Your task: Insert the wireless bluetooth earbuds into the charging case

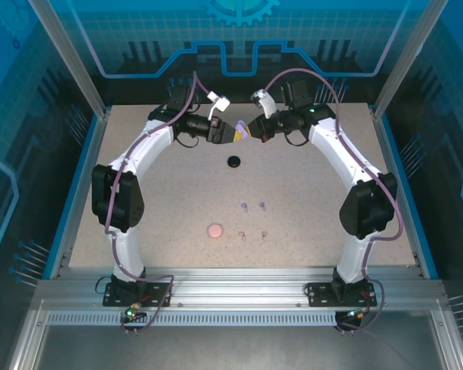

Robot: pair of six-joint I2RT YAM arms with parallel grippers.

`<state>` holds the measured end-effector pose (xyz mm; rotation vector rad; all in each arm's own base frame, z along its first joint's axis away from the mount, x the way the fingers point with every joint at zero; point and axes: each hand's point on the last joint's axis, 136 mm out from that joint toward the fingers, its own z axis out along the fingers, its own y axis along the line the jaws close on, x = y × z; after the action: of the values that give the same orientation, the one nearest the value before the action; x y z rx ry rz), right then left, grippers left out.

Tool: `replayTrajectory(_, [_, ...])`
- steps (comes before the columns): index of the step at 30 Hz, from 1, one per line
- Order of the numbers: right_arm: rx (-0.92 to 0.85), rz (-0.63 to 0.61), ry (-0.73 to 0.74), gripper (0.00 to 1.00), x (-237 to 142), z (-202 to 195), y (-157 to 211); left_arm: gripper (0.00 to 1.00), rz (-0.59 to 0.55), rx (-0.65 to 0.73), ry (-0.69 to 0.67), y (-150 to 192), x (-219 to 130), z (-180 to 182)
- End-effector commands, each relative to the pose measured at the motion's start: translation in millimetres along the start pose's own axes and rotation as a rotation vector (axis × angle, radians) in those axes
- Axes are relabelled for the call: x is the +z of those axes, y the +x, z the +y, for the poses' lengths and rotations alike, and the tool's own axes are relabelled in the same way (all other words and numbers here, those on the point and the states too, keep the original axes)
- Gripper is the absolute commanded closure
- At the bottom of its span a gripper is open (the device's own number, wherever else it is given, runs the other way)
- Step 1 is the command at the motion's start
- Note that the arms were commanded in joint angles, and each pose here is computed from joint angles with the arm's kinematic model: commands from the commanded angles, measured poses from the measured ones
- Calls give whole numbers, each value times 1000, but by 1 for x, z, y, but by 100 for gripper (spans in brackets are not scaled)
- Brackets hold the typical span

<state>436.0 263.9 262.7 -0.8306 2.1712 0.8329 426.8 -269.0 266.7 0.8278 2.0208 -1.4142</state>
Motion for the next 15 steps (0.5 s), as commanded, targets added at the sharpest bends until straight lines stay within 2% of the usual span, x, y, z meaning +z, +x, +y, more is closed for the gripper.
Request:
replayTrajectory(1, [-13,12,-39,100,4,10,-2,43,-4,18,37,-6,-4,-7])
replayTrajectory(8, [-18,16,-42,100,5,12,-2,45,0,21,37,-7,-4,-8])
replayTrajectory(15, [-21,14,-48,100,5,16,-3,52,4,19,42,-6,-4,-8])
